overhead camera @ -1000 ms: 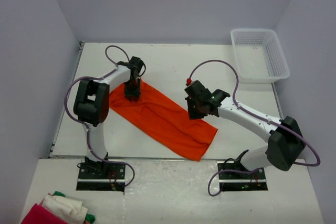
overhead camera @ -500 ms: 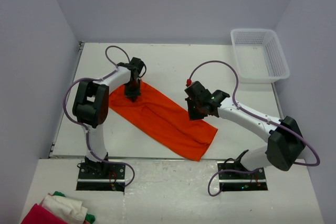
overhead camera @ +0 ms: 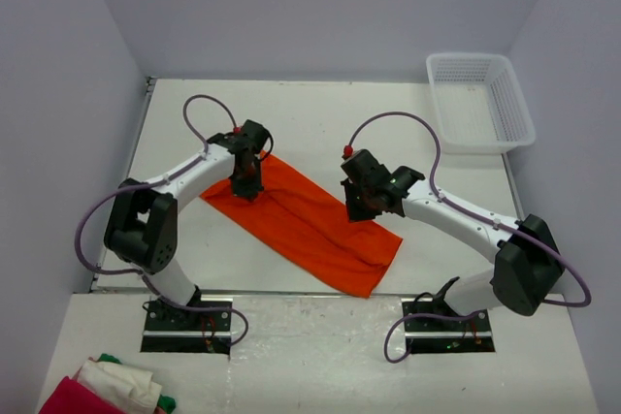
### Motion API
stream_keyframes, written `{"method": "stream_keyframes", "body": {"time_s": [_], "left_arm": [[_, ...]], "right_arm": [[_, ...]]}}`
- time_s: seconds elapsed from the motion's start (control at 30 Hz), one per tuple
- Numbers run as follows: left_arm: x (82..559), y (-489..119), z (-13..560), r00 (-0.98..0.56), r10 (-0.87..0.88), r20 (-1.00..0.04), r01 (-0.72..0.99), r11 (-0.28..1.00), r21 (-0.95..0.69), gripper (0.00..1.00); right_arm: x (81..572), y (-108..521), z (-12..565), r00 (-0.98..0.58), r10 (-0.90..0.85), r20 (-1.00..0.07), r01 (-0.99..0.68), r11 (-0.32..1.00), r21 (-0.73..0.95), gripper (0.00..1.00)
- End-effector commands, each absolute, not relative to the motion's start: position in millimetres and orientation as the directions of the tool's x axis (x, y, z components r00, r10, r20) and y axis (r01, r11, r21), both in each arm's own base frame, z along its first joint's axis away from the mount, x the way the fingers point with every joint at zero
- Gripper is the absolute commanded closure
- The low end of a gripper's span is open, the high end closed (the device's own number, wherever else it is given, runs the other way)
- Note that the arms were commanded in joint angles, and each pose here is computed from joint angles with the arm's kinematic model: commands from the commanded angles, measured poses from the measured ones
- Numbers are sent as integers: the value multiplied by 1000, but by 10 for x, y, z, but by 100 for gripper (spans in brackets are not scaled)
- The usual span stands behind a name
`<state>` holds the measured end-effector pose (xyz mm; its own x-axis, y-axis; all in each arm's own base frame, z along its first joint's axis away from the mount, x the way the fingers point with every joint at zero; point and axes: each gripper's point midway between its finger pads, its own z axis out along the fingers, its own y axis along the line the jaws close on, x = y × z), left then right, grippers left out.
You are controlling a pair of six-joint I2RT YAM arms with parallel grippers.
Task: Fold and stack the t-shirts
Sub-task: Fold the other side of the tshirt into a rectangle, then rotate the tshirt 90 degrees
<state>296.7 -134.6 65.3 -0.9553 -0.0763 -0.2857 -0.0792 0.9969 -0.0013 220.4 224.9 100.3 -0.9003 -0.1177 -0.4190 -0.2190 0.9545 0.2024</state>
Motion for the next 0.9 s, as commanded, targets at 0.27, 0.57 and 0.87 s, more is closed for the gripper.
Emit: {"method": "stream_keyframes", "body": {"time_s": [0.27, 0.57, 0.87], "left_arm": [[2450, -1271, 846, -912, -250, -326, -234, 968, -88, 79], [3283, -1494, 1100, -889, -140, -436, -142, 989, -29, 100], [3870, -1477, 797, -914, -116, -388, -134, 991, 21, 100]], "right_arm": [[2257, 2363, 961, -900, -128, -417, -240, 943, 229, 100], [2264, 2306, 1031, -894, -125, -430, -233, 950, 209, 100], [2185, 2154, 1021, -891, -122, -438, -221, 958, 183, 100]]}}
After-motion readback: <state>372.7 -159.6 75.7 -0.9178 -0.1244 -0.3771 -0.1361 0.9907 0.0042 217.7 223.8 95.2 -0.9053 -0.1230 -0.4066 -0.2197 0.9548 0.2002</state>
